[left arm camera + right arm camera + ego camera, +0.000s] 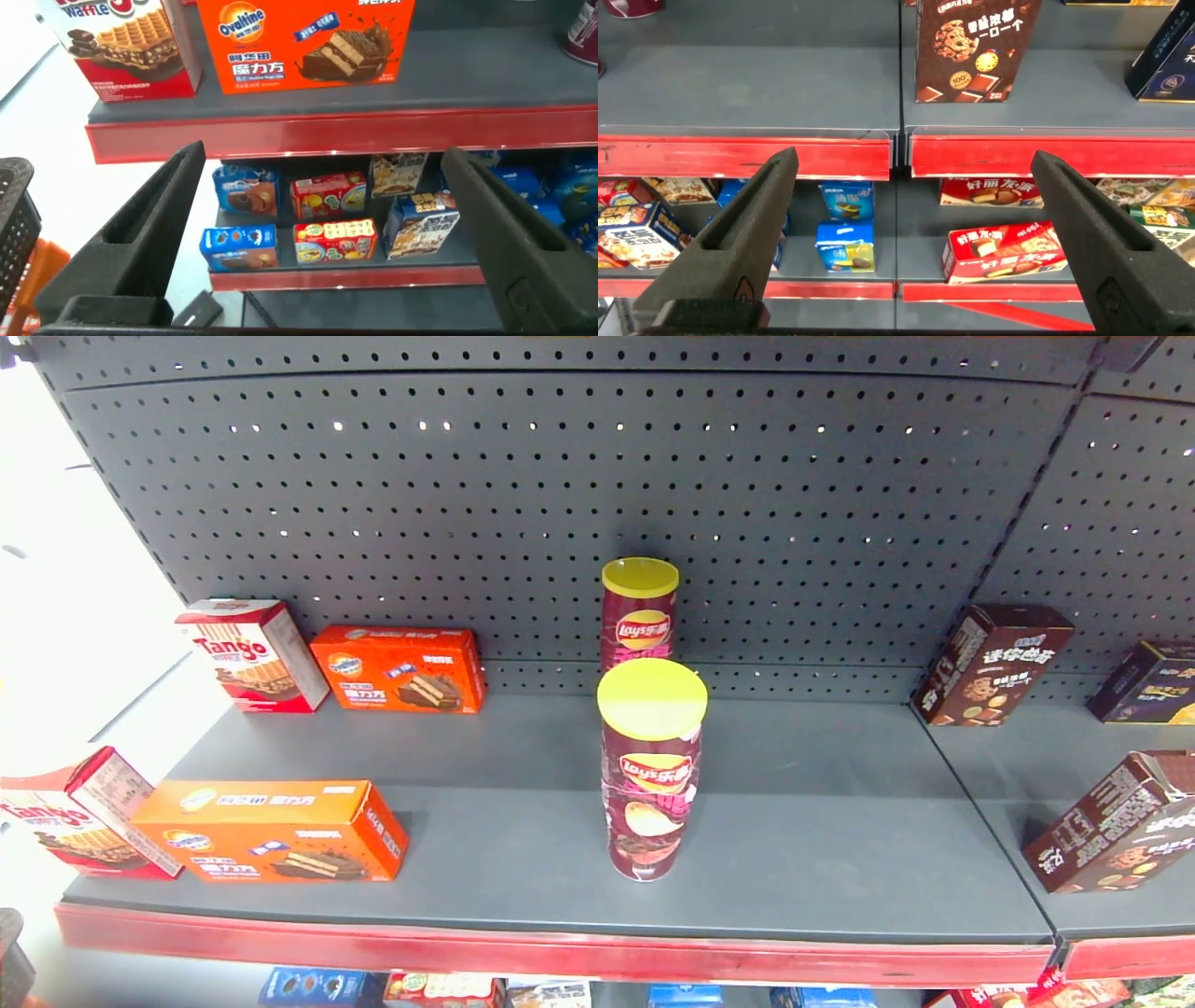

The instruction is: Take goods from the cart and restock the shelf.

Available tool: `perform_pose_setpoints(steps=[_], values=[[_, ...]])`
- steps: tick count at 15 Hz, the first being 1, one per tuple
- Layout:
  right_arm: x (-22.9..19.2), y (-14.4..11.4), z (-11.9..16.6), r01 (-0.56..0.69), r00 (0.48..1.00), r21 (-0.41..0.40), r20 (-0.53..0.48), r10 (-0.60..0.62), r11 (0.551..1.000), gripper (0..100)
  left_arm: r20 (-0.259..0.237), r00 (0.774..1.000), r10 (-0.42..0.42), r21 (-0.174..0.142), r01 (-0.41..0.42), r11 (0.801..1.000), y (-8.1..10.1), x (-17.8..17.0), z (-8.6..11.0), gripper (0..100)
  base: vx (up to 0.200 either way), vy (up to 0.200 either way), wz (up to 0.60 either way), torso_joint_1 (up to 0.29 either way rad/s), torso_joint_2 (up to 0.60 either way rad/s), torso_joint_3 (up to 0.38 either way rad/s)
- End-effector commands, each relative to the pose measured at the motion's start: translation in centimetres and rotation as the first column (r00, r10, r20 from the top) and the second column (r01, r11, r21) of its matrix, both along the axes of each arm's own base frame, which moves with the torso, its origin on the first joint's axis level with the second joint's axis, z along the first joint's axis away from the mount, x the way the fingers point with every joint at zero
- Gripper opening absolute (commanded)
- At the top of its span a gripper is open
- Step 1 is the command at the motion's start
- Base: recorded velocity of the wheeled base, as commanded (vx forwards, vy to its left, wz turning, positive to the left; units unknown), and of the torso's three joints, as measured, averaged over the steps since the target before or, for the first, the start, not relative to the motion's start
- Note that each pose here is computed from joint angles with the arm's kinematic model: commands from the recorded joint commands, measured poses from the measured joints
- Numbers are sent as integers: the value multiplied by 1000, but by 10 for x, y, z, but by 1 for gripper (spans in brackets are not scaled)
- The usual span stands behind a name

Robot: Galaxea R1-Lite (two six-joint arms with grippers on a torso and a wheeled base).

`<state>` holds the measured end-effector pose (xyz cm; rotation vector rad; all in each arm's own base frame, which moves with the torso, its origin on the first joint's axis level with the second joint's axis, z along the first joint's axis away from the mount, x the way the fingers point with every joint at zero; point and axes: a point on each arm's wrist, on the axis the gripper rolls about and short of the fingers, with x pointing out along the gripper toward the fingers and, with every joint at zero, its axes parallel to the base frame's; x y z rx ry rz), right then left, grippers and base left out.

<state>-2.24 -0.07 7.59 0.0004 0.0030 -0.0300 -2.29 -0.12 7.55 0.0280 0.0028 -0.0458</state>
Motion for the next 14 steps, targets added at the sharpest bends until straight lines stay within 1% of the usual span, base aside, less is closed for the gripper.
perform_pose_setpoints(steps=[1,2,5,6,8,10,14], values=[[0,0,0,-1,1000,0,-2,1,1000,100,0,1000,1,-5,-1,1000,0,0,0,100,0,0,0,0,0,0],[0,0,0,-1,1000,1,-2,1,1000,100,0,1000,4,0,-4,1000,0,0,0,100,0,0,0,0,0,0],[0,0,0,-7,1000,-2,-2,7,1000,100,0,1000,4,-5,-4,1000,0,0,0,100,0,0,0,0,0,0],[0,0,0,-7,1000,0,-2,7,1000,100,0,1000,3,3,-3,1000,0,0,0,100,0,0,0,0,0,0],[0,0,0,-7,1000,0,-2,7,1000,100,0,1000,4,0,-4,1000,0,0,0,100,0,0,0,0,0,0],[0,0,0,-7,1000,0,-2,7,1000,100,0,1000,9,-10,-9,1000,0,0,0,100,-200,0,0,5,5,5],[0,0,0,-7,1000,0,-2,7,1000,100,0,1000,9,-7,-9,1000,0,0,0,100,0,0,0,0,0,0]])
